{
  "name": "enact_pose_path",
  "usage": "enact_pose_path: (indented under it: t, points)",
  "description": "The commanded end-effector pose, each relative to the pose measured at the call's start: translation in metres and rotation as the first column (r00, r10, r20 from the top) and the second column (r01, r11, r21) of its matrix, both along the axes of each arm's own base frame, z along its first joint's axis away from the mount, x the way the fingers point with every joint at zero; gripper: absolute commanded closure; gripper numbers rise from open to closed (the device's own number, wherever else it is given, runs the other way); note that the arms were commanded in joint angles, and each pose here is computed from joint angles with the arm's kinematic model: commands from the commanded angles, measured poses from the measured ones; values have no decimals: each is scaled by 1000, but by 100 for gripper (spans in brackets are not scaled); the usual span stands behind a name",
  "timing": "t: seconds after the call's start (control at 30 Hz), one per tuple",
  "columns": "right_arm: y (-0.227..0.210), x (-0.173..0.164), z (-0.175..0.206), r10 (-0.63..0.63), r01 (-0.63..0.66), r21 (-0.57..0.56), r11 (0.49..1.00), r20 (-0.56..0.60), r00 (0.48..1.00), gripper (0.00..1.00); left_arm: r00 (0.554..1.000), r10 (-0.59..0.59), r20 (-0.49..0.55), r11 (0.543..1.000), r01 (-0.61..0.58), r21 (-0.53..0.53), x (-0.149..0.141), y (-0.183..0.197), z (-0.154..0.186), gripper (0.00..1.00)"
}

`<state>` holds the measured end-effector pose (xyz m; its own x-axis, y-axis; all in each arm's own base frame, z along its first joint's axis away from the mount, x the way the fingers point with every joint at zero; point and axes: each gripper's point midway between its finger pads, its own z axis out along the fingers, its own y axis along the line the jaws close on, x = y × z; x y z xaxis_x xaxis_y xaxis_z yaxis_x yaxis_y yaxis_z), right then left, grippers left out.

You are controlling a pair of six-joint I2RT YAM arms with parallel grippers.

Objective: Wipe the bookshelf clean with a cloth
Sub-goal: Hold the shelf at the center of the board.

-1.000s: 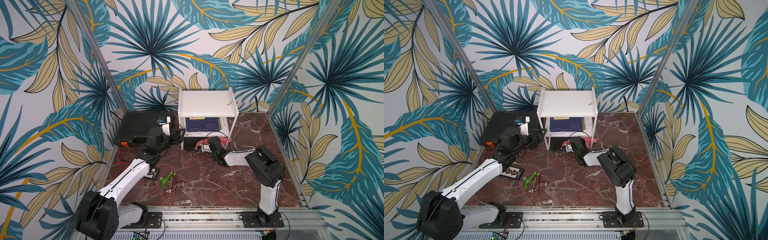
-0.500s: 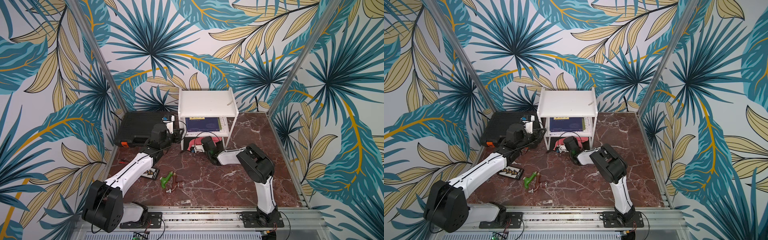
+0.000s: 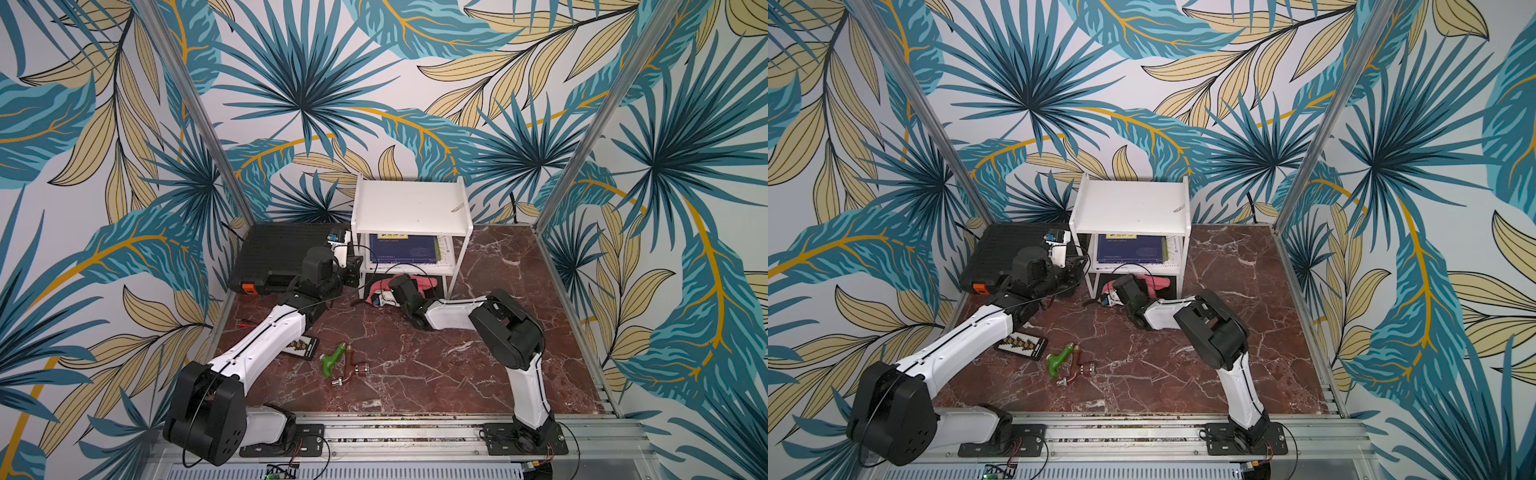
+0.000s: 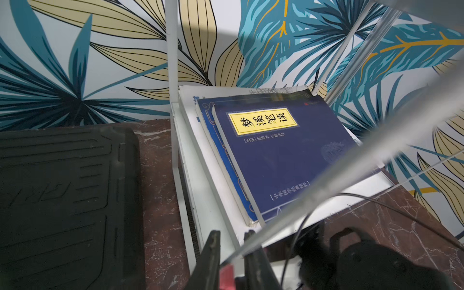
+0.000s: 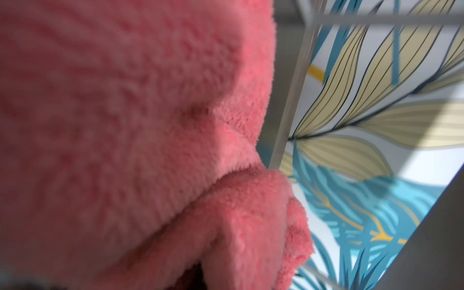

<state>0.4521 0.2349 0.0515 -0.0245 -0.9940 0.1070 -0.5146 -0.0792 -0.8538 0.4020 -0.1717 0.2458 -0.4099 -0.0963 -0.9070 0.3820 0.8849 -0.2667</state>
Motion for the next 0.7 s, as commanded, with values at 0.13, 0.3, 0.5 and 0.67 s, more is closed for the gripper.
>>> enact_pose_path:
  t: [0.13,0.3,0.5,0.67]
  points:
    - [-19,-69,-29,-18,47,122,991,-228,974,100,999,26,-32,999,-27,-19,0,6,4,100]
    - [71,-45,-6,88,-44,254,966,-165,982,100,999,28,-44,999,-30,-40,-2,5,4,100]
    - [86,-28,30,27,-4,343,939,-63,998,100,998,41,-40,998,-42,-41,-2,7,1,100]
    - [41,-88,61,-43,123,586,801,-148,988,100,993,117,-25,993,-117,2,1,22,0,100]
